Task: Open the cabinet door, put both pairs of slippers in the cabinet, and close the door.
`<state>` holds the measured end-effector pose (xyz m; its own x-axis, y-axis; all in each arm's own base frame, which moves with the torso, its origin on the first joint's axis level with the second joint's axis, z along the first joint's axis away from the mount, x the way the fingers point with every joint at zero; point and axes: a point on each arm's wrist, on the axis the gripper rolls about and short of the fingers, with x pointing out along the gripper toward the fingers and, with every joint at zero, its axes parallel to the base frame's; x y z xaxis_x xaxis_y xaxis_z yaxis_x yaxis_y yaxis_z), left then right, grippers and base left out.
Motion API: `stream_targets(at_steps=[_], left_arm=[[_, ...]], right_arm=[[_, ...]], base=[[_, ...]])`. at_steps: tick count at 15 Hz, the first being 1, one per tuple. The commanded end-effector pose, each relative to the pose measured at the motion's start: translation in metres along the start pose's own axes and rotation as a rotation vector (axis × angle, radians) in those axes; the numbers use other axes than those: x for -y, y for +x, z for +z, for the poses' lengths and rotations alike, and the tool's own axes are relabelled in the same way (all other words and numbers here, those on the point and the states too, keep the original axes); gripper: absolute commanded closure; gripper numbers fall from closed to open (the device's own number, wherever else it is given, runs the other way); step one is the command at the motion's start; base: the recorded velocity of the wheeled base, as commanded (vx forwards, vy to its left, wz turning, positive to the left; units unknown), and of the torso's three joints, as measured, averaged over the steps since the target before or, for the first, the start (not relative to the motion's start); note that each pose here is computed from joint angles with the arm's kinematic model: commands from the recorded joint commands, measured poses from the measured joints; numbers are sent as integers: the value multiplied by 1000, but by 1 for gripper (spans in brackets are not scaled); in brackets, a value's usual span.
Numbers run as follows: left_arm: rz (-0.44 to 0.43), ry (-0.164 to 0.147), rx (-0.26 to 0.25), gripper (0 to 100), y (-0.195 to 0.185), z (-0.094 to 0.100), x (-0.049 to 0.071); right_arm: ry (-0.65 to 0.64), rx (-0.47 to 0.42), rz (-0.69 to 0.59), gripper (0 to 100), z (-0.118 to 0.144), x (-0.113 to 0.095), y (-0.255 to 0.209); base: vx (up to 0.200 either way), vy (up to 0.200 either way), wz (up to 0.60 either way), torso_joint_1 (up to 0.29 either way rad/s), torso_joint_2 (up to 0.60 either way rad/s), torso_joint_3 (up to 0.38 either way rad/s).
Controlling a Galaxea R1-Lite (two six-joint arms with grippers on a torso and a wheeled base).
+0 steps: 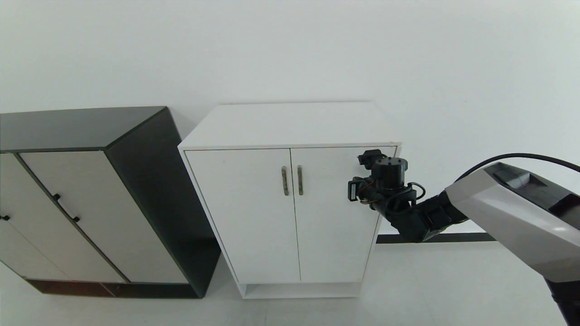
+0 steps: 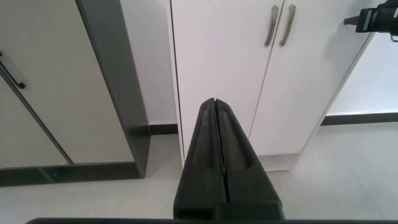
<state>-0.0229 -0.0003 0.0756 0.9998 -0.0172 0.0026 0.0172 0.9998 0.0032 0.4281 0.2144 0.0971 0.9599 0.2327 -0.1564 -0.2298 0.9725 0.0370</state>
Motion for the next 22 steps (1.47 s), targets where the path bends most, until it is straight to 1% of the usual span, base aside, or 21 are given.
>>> stream_targets(at_steps=[1,5,7,8,11,13,14,16,20,22], left_arm=[[0,0,-1,100,0,0,0],[0,0,-1,100,0,0,0],[0,-2,-1,100,0,0,0],[0,-2,-1,100,0,0,0],[0,-2,-1,100,0,0,0],[0,0,-1,100,0,0,0],[2,1,-1,100,0,0,0],[3,0,-1,100,0,0,0],[3,6,-1,100,0,0,0],[2,4,-1,100,0,0,0]], right_arm=[[-1,-4,-3,100,-2,1,2],[-1,-7,-5,100,-4,1,2],[23,1,0,100,-1,-3,-1],[38,9,8,100,6,-7,-6],[33,-10,14,100,11,-11,-30],[31,-8,19,100,16,-8,-57],[33,-2,18,100,17,-5,-69],[25,-31,-13,100,13,7,-98],[13,-70,-180,100,2,46,-156],[2,-90,-248,100,-1,56,-187]], base=[[0,0,0,0,0,0],[0,0,0,0,0,0],[0,0,0,0,0,0],[0,0,0,0,0,0],[0,0,0,0,0,0],[0,0,0,0,0,0],[0,0,0,0,0,0],[0,0,0,0,0,0],[0,0,0,0,0,0],[0,0,0,0,0,0]])
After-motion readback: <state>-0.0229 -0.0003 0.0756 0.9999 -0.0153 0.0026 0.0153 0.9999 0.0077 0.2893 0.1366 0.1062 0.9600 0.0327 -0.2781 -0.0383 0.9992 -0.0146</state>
